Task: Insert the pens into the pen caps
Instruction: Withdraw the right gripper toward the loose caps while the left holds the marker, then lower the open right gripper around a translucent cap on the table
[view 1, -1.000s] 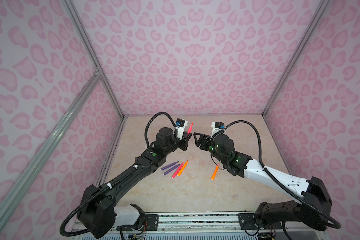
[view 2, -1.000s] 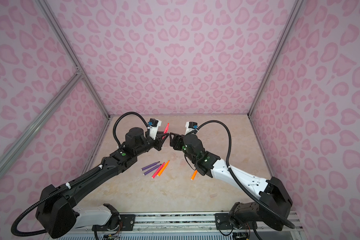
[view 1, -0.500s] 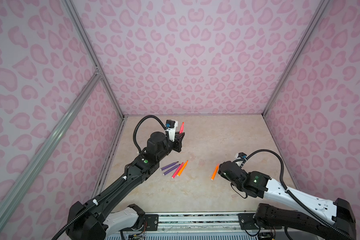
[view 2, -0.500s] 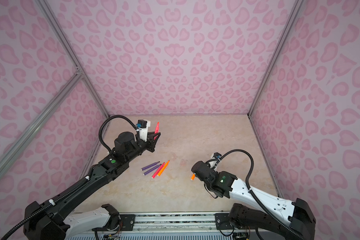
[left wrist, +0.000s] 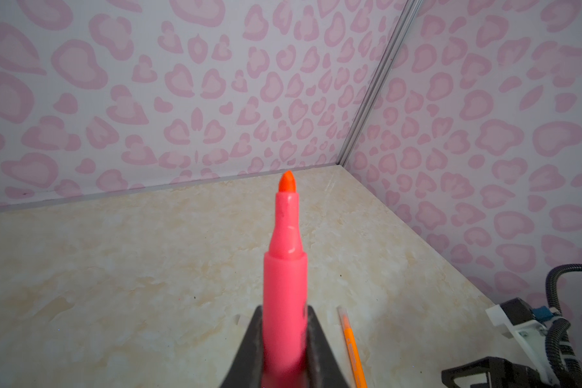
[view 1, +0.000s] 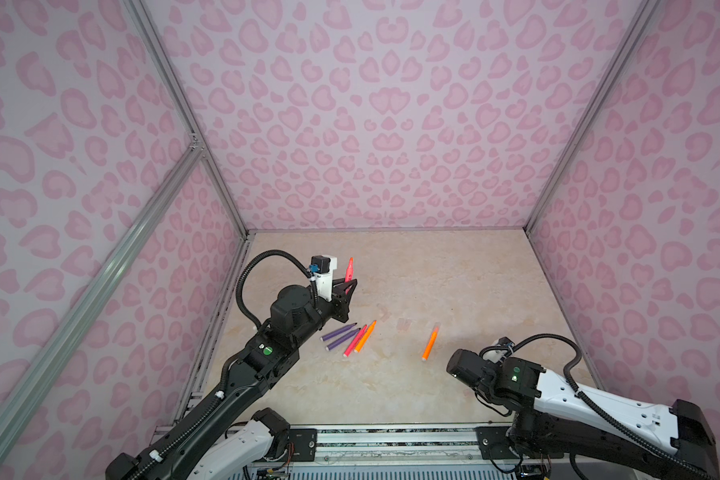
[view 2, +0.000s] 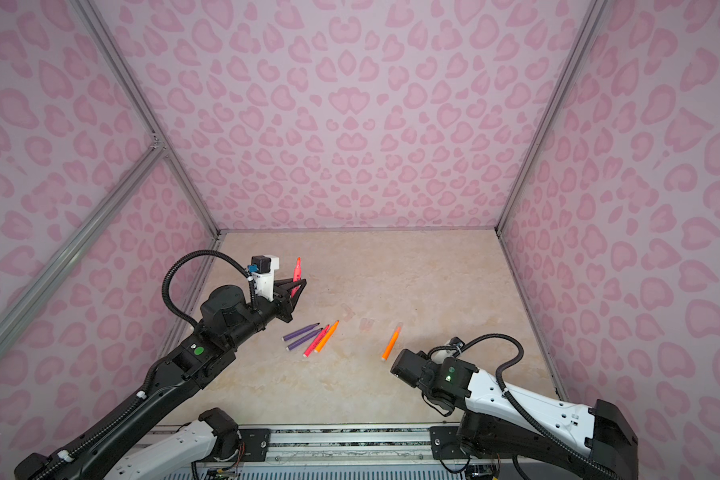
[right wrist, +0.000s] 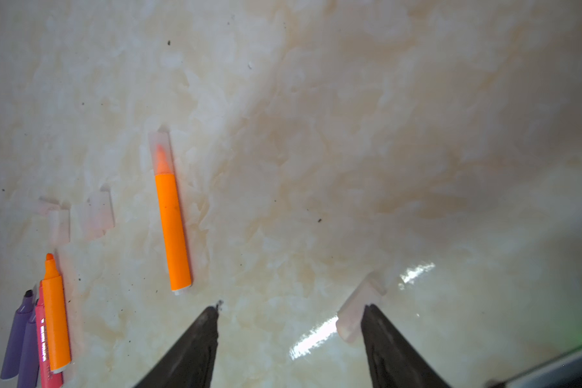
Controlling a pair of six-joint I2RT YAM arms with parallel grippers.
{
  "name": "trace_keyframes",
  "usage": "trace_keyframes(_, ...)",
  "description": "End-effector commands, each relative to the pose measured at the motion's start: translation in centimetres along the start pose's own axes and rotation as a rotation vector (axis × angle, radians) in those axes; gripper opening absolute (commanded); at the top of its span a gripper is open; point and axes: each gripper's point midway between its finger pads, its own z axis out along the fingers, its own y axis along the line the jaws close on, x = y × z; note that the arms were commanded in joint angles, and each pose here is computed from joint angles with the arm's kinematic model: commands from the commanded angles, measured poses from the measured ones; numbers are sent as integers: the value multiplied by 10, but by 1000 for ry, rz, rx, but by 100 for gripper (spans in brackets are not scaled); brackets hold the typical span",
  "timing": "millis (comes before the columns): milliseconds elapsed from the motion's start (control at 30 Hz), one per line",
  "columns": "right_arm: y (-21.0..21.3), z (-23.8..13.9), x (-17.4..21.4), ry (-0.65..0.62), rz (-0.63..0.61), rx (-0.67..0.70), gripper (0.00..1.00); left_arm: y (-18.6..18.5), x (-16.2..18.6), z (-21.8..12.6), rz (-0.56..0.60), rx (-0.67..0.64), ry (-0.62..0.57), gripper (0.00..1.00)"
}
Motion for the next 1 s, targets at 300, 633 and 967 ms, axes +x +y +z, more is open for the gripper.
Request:
trace_keyframes(300, -28, 30, 27, 73, 54, 48, 71, 5, 20, -25, 10, -10, 31, 3)
trace_keyframes(633, -29, 41, 29, 63, 70, 17, 57, 6, 20, -41, -3, -12, 8, 3)
trace_keyframes(967, -25, 42, 23, 15, -59, 8, 30, 17, 20, -51, -20, -72, -18, 3)
